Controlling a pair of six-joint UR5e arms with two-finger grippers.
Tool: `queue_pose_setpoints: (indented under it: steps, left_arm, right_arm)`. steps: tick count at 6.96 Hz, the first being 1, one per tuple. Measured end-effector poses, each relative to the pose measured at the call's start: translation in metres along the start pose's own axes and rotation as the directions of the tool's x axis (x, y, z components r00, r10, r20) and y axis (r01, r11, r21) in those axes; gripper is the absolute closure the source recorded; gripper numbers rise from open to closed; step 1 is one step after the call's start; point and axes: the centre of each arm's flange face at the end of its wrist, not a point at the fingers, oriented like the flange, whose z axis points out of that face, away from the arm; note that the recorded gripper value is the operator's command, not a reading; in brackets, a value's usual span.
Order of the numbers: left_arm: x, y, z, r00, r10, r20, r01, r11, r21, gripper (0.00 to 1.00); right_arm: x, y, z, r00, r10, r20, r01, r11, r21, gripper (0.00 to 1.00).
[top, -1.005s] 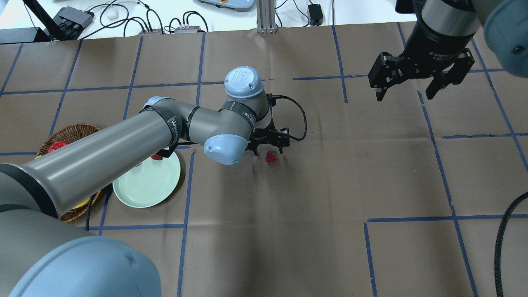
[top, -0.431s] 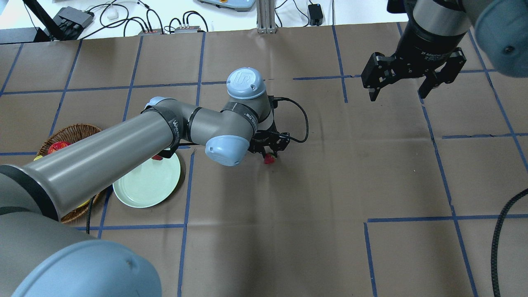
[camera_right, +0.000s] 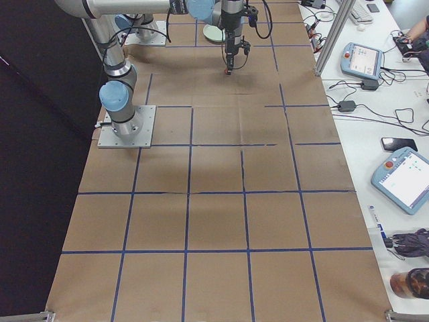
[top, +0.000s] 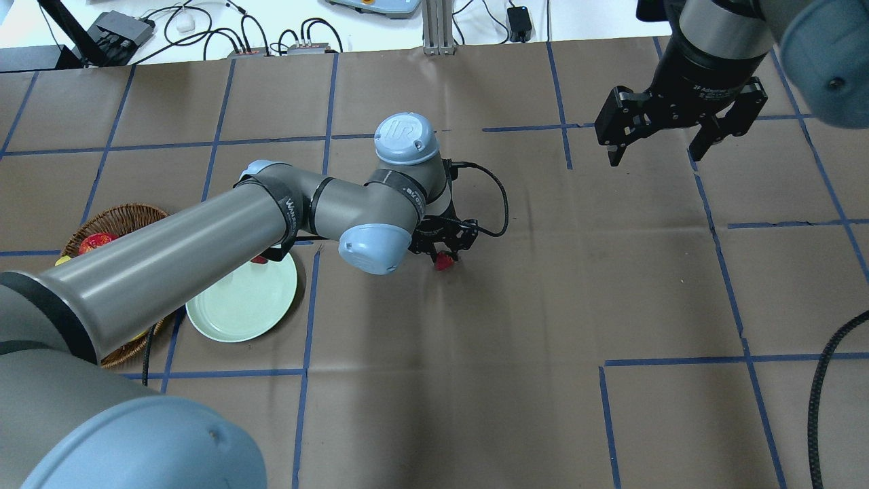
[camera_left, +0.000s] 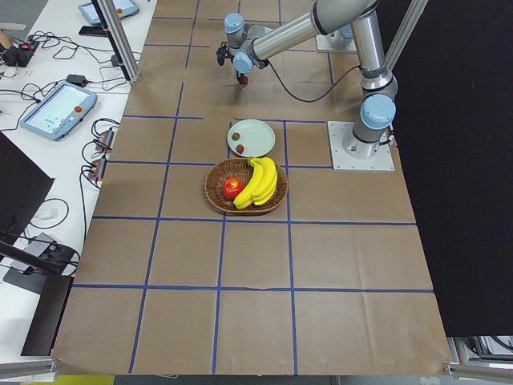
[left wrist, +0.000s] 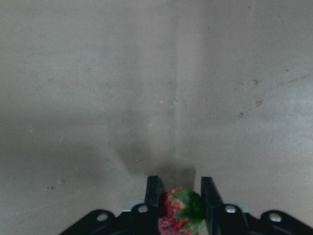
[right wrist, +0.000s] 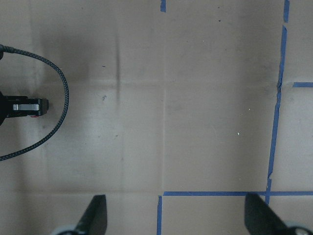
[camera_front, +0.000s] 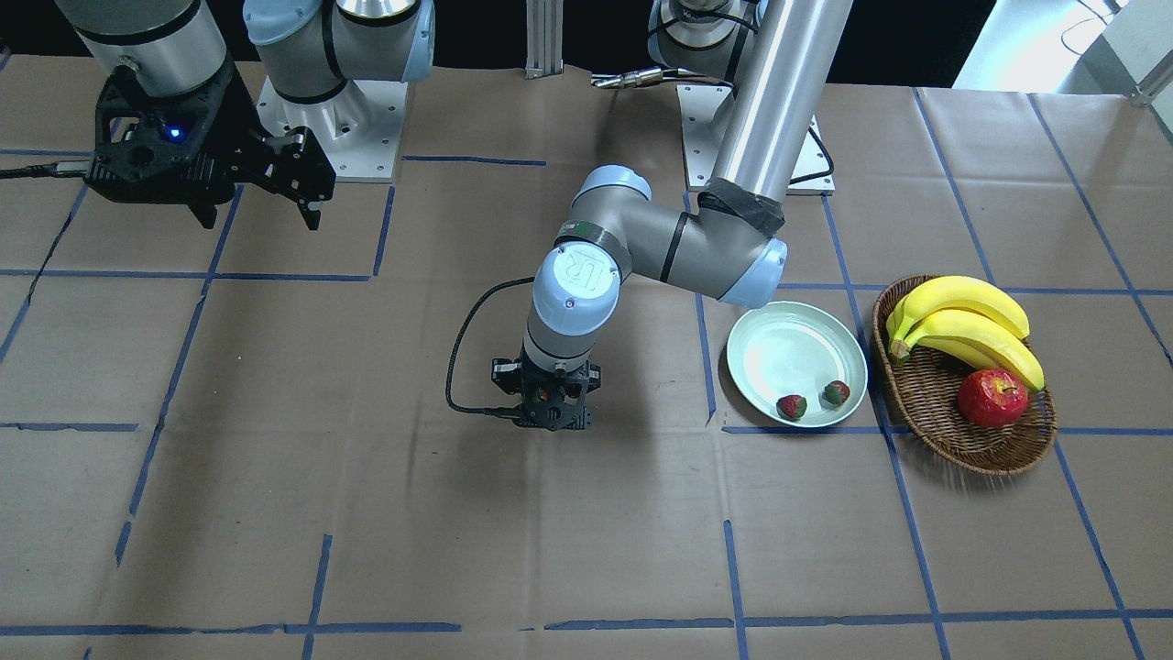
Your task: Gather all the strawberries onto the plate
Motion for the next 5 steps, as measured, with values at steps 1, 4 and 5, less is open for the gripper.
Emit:
queue_pose_setpoints:
  steps: [1, 4, 5]
  left_arm:
    - [0.000, 0.000, 0.000, 1.000, 0.000, 0.000, 0.000, 1.000, -0.001, 1.00]
    - [-0.014, -0.003, -0.032, 0.999, 0.048, 0.013, -0.048, 0.998, 0.028, 1.00]
    - [-0.043, -0.008, -0.058, 0.993, 0.096, 0.066, -0.098, 0.995, 0.026, 1.00]
  right_arm:
    - [0.000, 0.000, 0.001, 1.000, -0.008, -0.002, 0.008, 1.000, -0.002, 0.00]
    - [0.002, -0.001, 0.002, 1.000, -0.025, -0.003, 0.025, 1.000, -0.003, 0.00]
    - [0.002, -0.001, 0.003, 1.000, -0.026, -0.002, 0.026, 1.000, -0.003, 0.00]
